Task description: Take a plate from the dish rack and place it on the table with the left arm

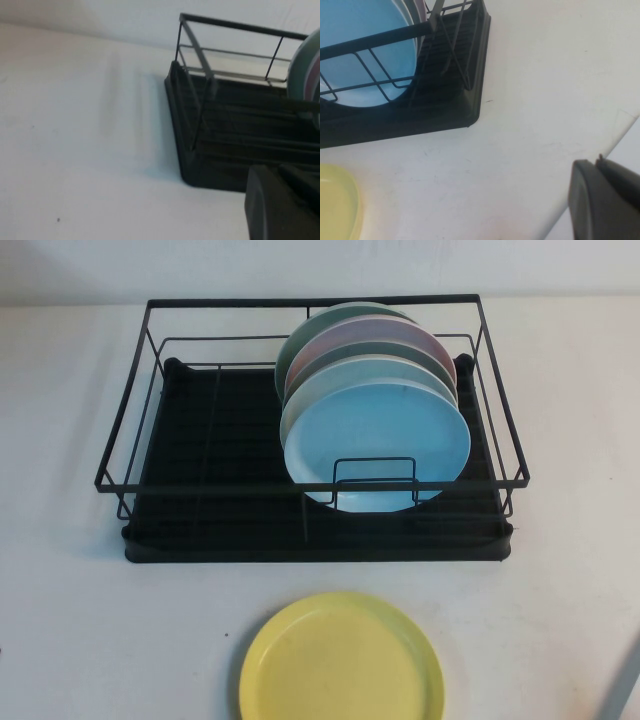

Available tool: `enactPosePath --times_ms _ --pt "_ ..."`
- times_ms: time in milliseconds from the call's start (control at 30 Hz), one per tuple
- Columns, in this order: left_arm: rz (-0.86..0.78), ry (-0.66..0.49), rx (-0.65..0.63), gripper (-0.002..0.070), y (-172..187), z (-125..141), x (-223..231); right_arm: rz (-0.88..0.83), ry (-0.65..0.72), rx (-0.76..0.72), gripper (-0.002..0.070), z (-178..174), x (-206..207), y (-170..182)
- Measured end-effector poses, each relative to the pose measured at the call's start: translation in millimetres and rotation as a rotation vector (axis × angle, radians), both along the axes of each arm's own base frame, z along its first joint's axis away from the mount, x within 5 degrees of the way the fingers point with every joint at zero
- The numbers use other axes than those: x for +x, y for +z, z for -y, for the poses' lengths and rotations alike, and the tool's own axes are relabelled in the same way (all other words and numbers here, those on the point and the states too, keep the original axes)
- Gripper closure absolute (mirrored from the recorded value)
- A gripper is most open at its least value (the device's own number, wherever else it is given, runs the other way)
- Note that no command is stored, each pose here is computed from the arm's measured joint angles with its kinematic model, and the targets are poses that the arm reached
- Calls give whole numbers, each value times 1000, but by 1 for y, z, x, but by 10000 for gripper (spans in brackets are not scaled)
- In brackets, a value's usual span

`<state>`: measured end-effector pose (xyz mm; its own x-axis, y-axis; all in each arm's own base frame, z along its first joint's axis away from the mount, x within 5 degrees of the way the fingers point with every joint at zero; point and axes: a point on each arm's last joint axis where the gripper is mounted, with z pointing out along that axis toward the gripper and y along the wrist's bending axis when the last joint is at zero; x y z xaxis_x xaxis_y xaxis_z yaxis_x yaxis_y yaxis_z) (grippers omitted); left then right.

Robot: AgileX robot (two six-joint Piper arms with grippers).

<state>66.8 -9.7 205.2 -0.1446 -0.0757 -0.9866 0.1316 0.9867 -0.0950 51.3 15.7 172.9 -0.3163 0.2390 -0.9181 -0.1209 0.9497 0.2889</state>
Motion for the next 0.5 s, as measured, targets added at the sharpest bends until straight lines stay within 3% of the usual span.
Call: enactPosePath --times_ms 267,500 --pt "-126 78 -15 676 -29 -6 -13 0 0 0 694 0 0 0" --pt "-142 77 -21 676 -31 -6 -14 0 0 0 694 0 0 0"
